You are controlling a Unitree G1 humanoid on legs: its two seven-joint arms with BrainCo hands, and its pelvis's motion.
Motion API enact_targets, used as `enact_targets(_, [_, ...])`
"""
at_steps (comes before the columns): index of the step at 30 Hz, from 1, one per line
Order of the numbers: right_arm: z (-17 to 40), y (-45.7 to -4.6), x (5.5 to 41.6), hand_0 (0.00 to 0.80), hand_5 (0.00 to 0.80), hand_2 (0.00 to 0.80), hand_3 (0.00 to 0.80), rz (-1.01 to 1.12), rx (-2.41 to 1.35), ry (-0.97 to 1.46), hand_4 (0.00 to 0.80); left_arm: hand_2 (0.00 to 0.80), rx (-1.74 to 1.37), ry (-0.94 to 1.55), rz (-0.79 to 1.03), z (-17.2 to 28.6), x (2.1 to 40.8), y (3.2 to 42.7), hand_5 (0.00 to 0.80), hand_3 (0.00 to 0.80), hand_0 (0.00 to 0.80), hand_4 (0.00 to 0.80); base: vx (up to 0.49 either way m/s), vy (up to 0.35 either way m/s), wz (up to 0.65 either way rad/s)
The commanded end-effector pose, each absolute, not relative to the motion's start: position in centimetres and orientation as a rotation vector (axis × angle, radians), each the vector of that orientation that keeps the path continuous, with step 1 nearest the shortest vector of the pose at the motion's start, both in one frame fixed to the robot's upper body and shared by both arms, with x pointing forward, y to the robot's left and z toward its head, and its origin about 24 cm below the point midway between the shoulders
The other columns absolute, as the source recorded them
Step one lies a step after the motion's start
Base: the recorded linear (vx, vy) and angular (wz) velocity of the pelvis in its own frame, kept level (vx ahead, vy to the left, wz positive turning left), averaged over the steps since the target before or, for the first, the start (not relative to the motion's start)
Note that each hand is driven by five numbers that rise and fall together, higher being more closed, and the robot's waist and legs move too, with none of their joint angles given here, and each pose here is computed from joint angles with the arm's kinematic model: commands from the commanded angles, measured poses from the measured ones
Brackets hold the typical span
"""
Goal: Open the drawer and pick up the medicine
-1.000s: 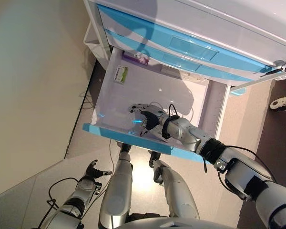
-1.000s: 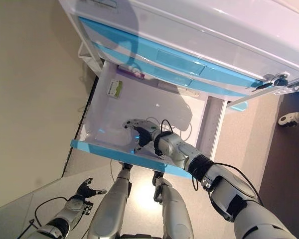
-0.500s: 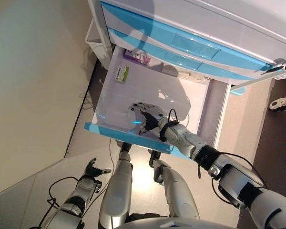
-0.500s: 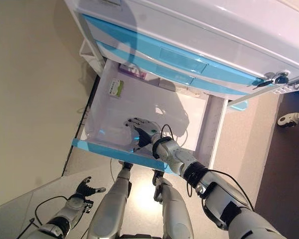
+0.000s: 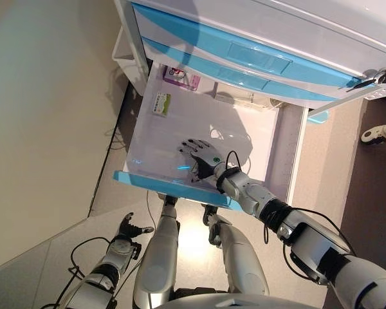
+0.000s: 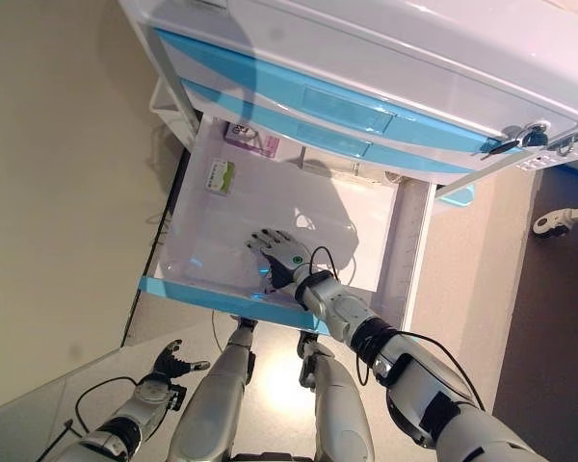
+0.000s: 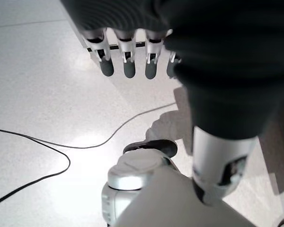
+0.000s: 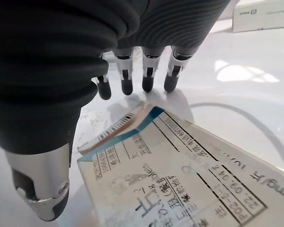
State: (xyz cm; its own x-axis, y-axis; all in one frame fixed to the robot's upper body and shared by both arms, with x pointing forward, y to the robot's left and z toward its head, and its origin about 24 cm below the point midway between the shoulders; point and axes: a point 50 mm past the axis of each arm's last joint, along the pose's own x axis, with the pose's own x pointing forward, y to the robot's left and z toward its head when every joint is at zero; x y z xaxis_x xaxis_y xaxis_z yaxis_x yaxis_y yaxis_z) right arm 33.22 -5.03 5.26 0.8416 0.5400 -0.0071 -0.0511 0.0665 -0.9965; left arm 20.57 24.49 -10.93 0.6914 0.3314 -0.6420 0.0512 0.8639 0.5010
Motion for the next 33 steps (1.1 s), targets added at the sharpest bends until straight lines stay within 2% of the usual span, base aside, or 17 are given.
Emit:
enact_targets(1, [1.1,-13.4,32.6,0.0,0.0,0.0,0.0,0.334,-1.579,-0.086,0.0,0.0,0.491,0.814,0.167,-11.7,19.8,23.3,0.0,0.0,0.0,0.0,0.013,0.004,0.11])
enact_targets(10, [5.4,-15.9,31.9,0.0,0.0,0.0,0.0,0.141,-1.466,-0.238,0.0,0.0,0.488,0.836,0.181,-12.1,19.2,23.1,0.0,0.0,0.0,0.0,0.006,0.007,0.04])
enact_targets(28, [4.1,-19.2,30.6,0.0,0.0,0.0,0.0,0.083,-1.427,-0.092,0.0,0.0,0.491,0.868,0.182,-12.4,18.5,23.6,0.0,0.0,0.0,0.0,-0.005,0.02,-0.1])
enact_targets(29, [4.0,-19.2,30.6,0.304,0.304,0.304,0.304,0.079,-1.422,-0.084,0.304,0.0,0.49,0.872,0.183,-12.4,18.5,23.6,0.0,0.0,0.0,0.0,-0.001,0.003,-0.04])
enact_targets(30, [3.9,-19.3,30.6,0.427,0.427,0.427,0.427,0.077,-1.419,-0.077,0.427,0.0,0.489,0.874,0.184,-12.4,18.4,23.6,0.0,0.0,0.0,0.0,0.0,0.0,0.0])
enact_targets(31, [3.9,-19.2,30.6,0.637,0.637,0.637,0.637,0.079,-1.418,-0.077,0.637,0.0,0.49,0.877,0.184,-12.4,18.4,23.7,0.0,0.0,0.0,0.0,0.0,0.0,0.0])
enact_targets(32, [3.9,-19.1,30.7,0.681,0.681,0.681,0.681,0.078,-1.413,-0.078,0.681,0.0,0.49,0.878,0.184,-12.4,18.4,23.7,0.0,0.0,0.0,0.0,0.0,0.0,0.0])
enact_targets(33, [3.8,-19.0,30.7,0.8,0.8,0.8,0.8,0.081,-1.409,-0.076,0.8,0.0,0.489,0.881,0.184,-12.5,18.3,23.7,0.0,0.0,0.0,0.0,0.0,0.0,0.0])
